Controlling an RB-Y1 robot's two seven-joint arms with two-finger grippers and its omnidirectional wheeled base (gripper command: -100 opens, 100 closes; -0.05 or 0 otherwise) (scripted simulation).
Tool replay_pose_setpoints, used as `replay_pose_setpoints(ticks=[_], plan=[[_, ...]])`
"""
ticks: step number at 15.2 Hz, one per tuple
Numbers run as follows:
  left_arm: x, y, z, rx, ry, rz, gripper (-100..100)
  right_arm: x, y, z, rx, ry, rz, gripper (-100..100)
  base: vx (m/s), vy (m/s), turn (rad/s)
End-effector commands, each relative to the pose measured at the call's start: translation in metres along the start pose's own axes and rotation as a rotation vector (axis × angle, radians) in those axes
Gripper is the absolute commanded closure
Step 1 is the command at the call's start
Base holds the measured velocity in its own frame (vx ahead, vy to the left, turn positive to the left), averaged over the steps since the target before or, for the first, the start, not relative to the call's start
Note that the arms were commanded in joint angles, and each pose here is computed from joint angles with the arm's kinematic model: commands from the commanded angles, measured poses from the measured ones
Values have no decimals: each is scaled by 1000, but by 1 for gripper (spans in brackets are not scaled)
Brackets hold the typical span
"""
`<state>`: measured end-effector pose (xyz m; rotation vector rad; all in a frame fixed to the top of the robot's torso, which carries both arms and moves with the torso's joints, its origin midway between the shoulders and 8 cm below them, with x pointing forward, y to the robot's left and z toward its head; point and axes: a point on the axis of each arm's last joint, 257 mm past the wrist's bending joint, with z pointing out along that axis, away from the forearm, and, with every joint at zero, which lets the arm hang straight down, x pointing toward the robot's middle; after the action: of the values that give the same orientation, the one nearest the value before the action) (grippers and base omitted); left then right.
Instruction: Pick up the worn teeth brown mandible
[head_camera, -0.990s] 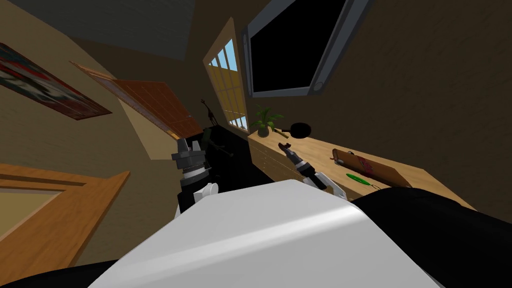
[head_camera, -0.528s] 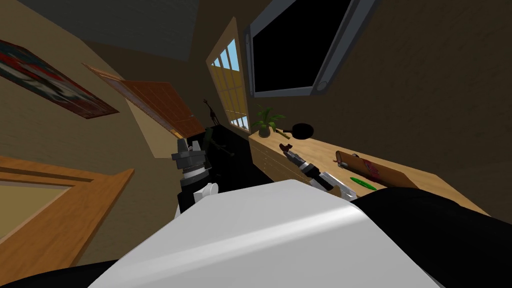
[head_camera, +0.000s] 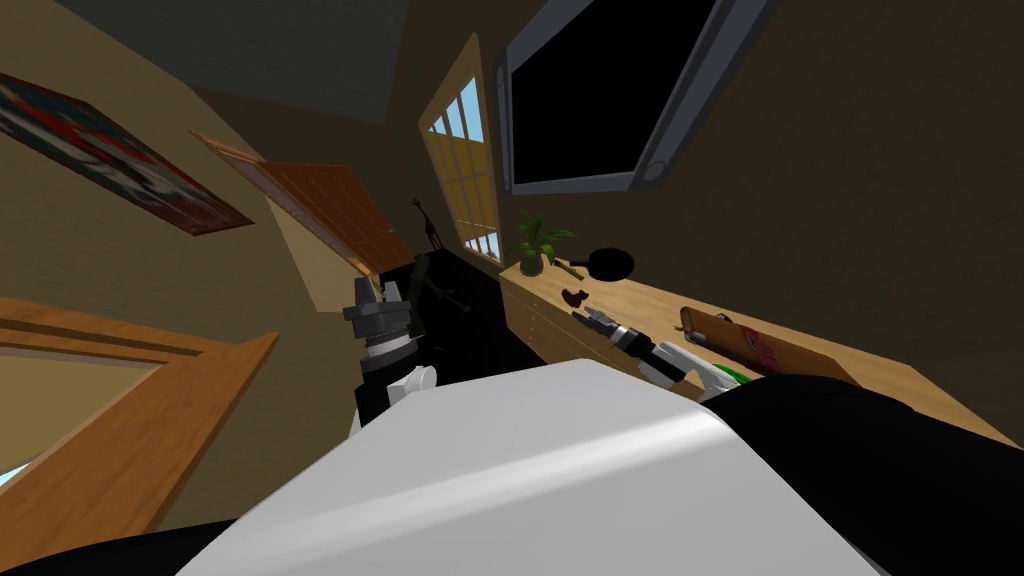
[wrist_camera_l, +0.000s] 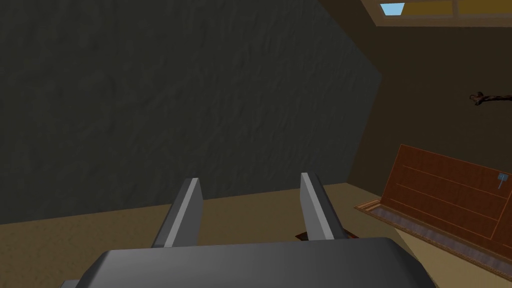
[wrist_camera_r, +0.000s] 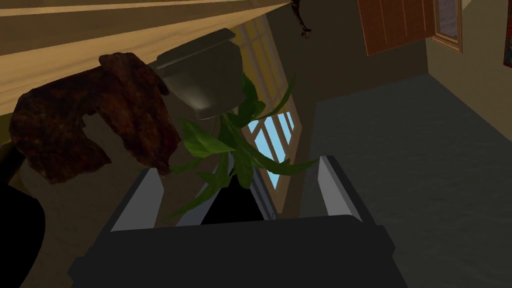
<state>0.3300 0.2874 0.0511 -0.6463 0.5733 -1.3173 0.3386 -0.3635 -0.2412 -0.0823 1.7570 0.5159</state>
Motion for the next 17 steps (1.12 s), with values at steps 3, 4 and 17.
replay_pose_setpoints(ticks=[3, 4, 17], plan=[[0, 0, 0, 0, 0, 0, 0, 16, -24, -18, 6, 122, -124, -100, 33, -8, 89], [0, 0, 0, 0, 0, 0, 0, 15, -24, -19, 3, 127, -131, -100, 24, -7, 41], [0, 0, 0, 0, 0, 0, 0, 40, -95, -81, -5, 463, -454, -100, 32, 4, 68]])
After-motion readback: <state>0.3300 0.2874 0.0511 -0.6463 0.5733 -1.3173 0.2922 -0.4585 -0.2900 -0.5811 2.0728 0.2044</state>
